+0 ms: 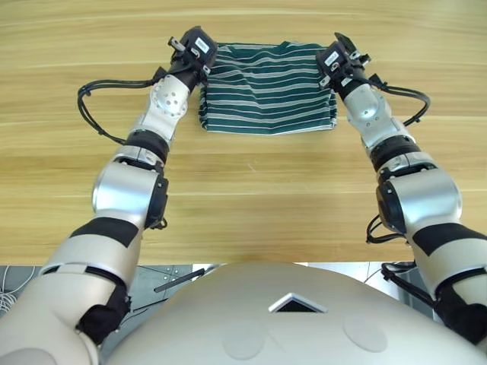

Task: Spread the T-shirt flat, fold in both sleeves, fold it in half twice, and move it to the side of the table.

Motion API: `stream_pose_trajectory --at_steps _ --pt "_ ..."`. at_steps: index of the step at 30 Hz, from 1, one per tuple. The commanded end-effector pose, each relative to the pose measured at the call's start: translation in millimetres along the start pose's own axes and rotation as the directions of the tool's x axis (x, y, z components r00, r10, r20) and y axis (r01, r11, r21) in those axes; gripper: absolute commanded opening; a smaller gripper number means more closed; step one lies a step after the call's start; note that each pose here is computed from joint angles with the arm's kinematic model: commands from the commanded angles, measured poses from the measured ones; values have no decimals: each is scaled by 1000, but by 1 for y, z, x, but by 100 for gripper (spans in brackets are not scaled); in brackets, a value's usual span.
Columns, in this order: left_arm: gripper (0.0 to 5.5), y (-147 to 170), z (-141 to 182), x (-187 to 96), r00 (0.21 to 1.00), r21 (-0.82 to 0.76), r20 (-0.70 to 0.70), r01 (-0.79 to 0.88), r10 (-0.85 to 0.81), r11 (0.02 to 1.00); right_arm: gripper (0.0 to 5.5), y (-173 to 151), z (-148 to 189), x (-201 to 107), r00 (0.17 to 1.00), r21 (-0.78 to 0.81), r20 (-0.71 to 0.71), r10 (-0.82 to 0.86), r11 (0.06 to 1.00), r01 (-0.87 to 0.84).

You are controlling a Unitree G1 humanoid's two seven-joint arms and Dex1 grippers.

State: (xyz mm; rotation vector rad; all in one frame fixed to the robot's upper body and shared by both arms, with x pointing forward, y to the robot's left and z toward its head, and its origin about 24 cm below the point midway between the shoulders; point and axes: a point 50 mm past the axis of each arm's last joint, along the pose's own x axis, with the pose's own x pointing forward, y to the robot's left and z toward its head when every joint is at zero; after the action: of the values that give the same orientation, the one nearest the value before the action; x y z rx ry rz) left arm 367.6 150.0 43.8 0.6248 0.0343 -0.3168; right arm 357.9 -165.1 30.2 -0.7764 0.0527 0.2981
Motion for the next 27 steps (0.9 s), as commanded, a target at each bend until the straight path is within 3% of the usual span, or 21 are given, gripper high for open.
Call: stream_pose_trajectory --at_steps 1,3,5,8,13,17,20,21,23,27 --pt "289 34 3 3 983 107 -27 -180 184 978 321 1 31 10 990 -26 135 -39 999 43" --pt "324 50 -2 -3 952 73 -35 -301 304 951 351 25 54 10 963 -75 267 41 997 -21" --pt "361 58 -11 -13 914 -106 -46 -406 403 908 351 63 70 4 924 -176 341 175 977 -120" --pt "361 58 -20 -28 885 -360 -9 -438 466 824 351 102 73 -3 891 -354 318 323 913 -204" --pt "361 61 -30 -56 844 -466 97 -430 528 773 351 121 62 -11 863 -504 267 430 825 -255" --pt "361 59 -27 -67 843 -459 165 -393 511 797 351 119 47 -31 771 -643 328 546 727 -241" --pt "361 50 -24 -64 872 -435 179 -344 455 832 351 112 27 -94 490 -727 418 765 605 -325" --pt "361 45 -22 -61 887 -424 188 -313 421 850 351 104 17 -118 431 -728 415 801 577 -370" --pt "361 35 -17 -54 911 -397 216 -248 352 884 351 69 0 -156 457 -676 400 794 593 -438" --pt "361 20 -6 -44 935 -344 263 -140 239 928 351 15 -9 -195 630 -516 389 672 726 -455"
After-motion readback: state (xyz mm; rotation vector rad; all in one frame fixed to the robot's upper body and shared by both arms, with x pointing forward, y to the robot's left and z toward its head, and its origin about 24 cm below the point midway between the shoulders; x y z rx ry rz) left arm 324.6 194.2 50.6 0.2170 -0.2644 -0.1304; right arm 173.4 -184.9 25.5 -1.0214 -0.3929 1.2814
